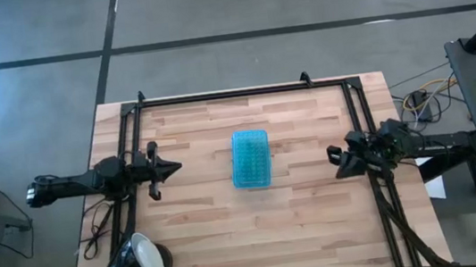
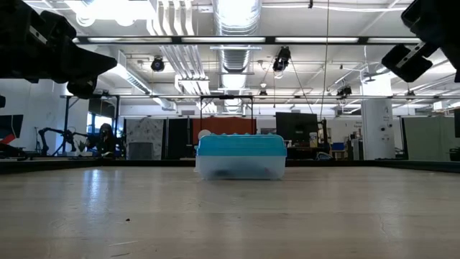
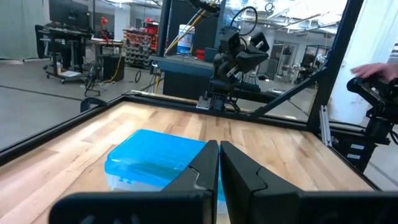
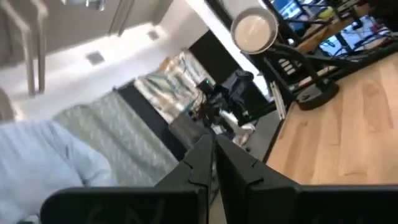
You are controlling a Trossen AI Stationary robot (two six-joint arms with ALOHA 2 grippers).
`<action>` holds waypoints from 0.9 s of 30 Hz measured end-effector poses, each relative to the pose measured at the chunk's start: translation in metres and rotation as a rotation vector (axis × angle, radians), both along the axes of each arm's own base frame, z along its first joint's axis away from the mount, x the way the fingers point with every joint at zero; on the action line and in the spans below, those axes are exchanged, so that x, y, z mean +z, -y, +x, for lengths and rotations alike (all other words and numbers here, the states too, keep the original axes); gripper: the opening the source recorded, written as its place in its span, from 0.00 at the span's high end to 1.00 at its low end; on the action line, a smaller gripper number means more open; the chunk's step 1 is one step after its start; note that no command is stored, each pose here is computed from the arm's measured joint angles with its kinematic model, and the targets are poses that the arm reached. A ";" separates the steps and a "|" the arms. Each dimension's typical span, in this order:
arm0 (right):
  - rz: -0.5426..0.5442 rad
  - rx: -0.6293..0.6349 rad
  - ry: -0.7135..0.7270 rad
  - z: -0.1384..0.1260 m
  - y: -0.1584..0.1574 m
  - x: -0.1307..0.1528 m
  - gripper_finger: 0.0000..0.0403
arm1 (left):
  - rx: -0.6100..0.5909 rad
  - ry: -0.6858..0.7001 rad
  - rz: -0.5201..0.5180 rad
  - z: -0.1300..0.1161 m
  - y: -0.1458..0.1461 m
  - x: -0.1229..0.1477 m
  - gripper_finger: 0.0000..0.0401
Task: Pick & place school supplies into a supply box
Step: Return to Home Position
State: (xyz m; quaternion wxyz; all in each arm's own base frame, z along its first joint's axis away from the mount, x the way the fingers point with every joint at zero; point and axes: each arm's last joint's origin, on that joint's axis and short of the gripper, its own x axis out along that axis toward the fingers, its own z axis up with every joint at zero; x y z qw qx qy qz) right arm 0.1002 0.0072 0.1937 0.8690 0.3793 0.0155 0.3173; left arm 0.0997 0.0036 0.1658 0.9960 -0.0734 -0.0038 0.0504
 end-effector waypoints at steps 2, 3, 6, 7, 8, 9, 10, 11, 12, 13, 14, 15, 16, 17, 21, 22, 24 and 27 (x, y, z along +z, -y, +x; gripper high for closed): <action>-0.067 0.026 0.030 0.000 -0.001 -0.001 0.97 | 0.000 0.000 0.000 0.000 0.000 0.000 1.00; -0.163 0.043 0.096 -0.001 -0.002 -0.001 0.97 | 0.000 0.000 0.000 0.000 0.000 0.000 1.00; -0.492 0.002 0.387 -0.004 -0.005 0.001 0.97 | 0.000 0.000 0.000 0.000 0.000 0.000 1.00; -0.568 -0.020 0.459 -0.005 -0.006 0.001 0.97 | -0.001 0.000 0.000 0.000 0.000 0.000 1.00; -0.614 -0.047 0.497 -0.005 -0.007 0.001 0.97 | -0.001 0.000 0.000 0.000 0.000 0.000 1.00; -0.642 -0.078 0.504 -0.005 -0.007 0.000 0.97 | -0.001 0.000 0.000 0.000 0.000 0.000 1.00; -0.654 -0.122 0.492 -0.006 -0.008 -0.001 0.97 | -0.001 0.000 0.000 0.000 0.000 0.000 1.00; -0.653 -0.168 0.456 -0.006 -0.008 -0.003 0.97 | -0.001 0.000 0.000 0.000 0.000 0.000 1.00; -0.647 -0.219 0.409 -0.005 -0.008 -0.005 0.97 | -0.001 0.000 0.000 0.000 0.000 0.000 1.00; -0.643 -0.275 0.358 -0.004 -0.007 -0.008 0.97 | -0.001 0.000 0.000 0.000 0.000 0.000 1.00; -0.651 -0.317 0.314 -0.004 -0.006 -0.010 0.97 | -0.001 0.000 0.000 0.000 0.000 0.000 1.00; -0.673 -0.336 0.303 -0.003 -0.005 -0.012 0.97 | -0.001 0.000 0.000 0.000 0.000 0.000 1.00; -0.706 -0.336 0.313 -0.003 -0.005 -0.013 0.97 | -0.001 0.000 0.000 0.000 0.000 0.000 1.00; -0.745 -0.328 0.328 -0.003 -0.006 -0.014 0.97 | -0.001 0.000 0.000 0.000 0.000 0.000 1.00; -0.854 -0.323 0.340 -0.006 -0.006 -0.020 0.97 | -0.001 0.000 0.000 0.000 0.000 0.000 1.00; -0.865 -0.323 0.329 -0.006 -0.006 -0.021 0.97 | -0.001 0.000 0.000 0.000 0.000 0.000 1.00; -0.869 -0.358 0.293 -0.005 -0.005 -0.022 0.97 | -0.002 0.000 0.000 0.000 0.000 0.000 1.00; -0.841 -0.499 0.183 -0.004 -0.001 -0.024 0.97 | -0.002 -0.004 0.000 0.000 0.000 0.000 1.00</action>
